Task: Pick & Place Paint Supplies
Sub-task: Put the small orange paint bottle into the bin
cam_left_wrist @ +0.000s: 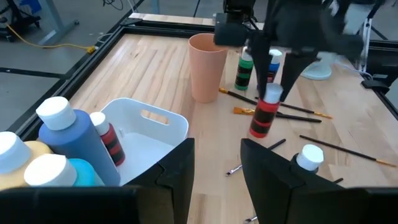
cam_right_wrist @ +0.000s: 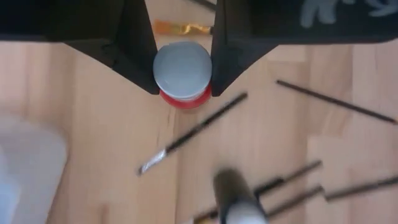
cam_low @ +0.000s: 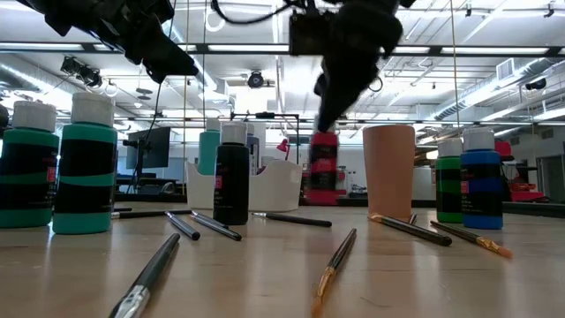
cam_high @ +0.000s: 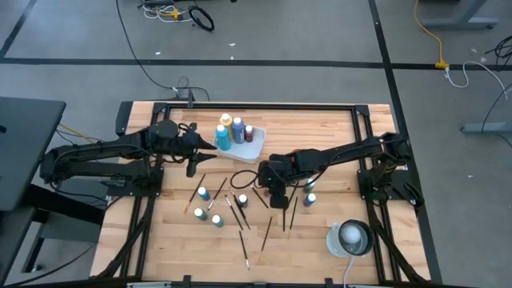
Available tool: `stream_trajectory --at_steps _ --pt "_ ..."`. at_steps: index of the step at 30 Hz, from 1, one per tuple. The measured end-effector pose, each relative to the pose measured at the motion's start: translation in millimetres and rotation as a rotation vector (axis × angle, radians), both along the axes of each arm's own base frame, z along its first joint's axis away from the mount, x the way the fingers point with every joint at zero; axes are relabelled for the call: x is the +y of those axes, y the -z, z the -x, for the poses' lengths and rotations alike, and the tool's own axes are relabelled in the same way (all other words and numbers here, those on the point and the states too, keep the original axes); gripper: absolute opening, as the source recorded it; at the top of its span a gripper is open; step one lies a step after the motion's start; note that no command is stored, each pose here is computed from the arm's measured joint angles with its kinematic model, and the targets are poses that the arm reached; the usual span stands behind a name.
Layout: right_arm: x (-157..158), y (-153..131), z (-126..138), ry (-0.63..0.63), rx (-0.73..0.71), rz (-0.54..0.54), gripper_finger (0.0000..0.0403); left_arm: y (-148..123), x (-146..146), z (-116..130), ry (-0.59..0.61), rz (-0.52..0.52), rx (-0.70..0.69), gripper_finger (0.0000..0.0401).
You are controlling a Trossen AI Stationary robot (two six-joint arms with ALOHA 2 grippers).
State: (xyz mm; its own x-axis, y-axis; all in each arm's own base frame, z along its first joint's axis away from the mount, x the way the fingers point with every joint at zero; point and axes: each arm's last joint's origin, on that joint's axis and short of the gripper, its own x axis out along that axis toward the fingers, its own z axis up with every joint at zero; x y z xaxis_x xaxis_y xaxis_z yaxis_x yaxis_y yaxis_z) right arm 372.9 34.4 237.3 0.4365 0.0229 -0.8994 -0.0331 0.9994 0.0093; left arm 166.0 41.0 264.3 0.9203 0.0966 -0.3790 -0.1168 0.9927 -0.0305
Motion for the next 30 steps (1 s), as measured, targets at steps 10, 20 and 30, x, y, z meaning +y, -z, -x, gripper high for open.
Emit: stream_trajectory --at_steps 10,20,30 --pt "-20 -68 -21 -0.052 -0.220 0.225 0.0117 0 0 0 -0.017 0.041 -0.004 0.0139" --pt "-94 -70 -25 -0.050 -0.260 0.246 0.0120 0 0 0 -0.017 0.040 -0.004 0.0139" --pt "-160 -34 -28 0.001 -0.198 0.159 0.0122 0 0 0 -0.015 0.038 -0.003 0.0139"
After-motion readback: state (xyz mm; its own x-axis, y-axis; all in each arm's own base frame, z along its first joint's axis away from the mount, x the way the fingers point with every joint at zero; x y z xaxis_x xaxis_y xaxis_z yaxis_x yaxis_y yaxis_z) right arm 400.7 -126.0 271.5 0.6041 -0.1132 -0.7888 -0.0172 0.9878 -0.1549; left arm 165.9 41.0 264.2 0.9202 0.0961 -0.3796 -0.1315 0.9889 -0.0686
